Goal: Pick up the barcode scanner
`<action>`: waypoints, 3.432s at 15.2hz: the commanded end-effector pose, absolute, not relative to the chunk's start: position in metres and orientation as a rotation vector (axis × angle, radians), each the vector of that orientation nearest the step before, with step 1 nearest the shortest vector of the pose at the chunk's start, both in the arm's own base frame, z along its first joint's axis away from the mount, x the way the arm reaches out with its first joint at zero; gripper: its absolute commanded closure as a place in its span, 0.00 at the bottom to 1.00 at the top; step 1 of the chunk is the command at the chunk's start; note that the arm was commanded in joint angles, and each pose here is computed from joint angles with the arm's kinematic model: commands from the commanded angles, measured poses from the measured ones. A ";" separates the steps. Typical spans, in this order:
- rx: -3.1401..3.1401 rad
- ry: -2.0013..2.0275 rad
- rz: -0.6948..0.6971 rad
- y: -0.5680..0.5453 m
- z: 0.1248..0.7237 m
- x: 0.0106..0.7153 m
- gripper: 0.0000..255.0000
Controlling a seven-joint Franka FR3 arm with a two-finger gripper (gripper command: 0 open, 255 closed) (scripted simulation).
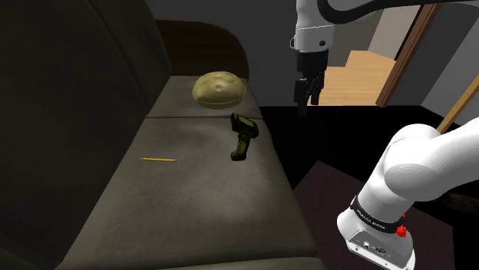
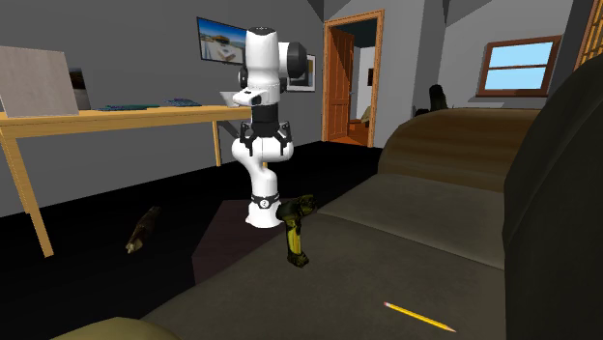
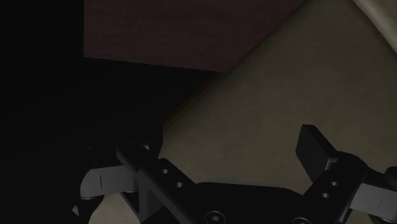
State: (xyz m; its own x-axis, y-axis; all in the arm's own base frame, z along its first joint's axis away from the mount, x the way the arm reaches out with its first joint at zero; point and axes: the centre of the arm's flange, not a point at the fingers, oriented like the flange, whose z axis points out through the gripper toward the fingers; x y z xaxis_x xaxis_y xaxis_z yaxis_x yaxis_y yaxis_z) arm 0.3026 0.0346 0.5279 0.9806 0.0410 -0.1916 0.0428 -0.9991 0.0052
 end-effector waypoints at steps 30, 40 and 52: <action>3.040 1.406 0.692 0.019 0.381 0.387 1.00; 3.040 1.406 0.692 0.019 0.407 0.386 1.00; 3.040 1.406 0.692 0.019 0.461 0.386 1.00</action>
